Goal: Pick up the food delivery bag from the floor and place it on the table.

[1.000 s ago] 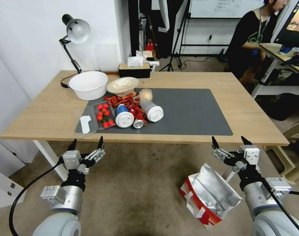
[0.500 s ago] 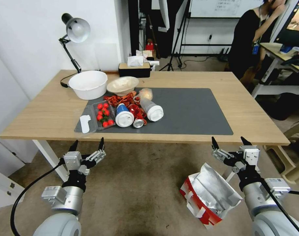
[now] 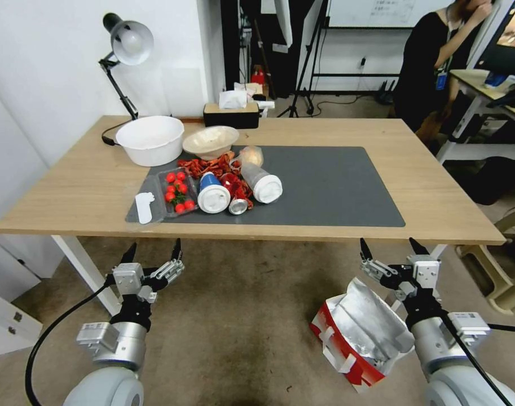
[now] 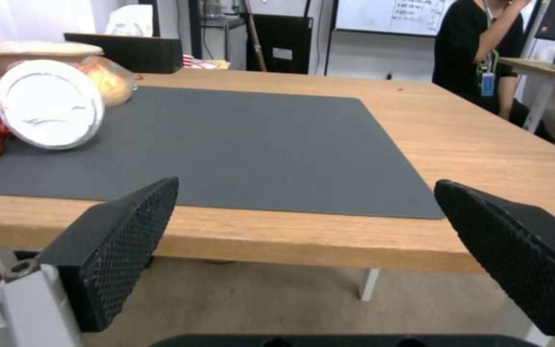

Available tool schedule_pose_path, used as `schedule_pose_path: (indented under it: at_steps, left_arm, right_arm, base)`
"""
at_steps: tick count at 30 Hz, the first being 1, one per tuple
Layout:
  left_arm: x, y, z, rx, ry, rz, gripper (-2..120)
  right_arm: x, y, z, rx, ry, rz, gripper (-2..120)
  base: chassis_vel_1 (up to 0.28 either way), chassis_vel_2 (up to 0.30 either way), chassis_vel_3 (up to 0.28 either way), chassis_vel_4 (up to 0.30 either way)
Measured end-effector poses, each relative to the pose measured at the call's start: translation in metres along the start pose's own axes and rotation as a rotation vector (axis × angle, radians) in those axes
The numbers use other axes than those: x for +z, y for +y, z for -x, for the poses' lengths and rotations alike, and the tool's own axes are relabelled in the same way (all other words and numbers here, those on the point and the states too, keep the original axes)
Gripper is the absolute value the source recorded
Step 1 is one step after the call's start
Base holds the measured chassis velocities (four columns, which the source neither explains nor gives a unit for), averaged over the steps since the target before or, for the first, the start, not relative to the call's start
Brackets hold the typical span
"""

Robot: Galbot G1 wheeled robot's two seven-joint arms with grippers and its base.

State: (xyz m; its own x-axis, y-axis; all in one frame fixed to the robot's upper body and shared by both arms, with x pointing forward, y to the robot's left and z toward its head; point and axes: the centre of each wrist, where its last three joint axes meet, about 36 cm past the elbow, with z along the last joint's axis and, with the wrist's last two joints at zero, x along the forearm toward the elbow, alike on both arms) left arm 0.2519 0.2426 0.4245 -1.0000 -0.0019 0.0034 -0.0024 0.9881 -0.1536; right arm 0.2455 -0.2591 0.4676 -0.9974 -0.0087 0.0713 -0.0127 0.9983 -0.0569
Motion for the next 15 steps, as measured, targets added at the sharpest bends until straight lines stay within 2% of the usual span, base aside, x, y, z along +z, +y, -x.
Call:
schedule_pose_path:
  at_steps: [15]
  left_arm:
    - [0.0002,0.0009,0.0005,0.0,-0.002,0.004,100]
  right_arm:
    - [0.0085,0.0037,-0.0001,-0.008,-0.01,0.001,100]
  base:
    - [0.0,0.0,0.0,0.0]
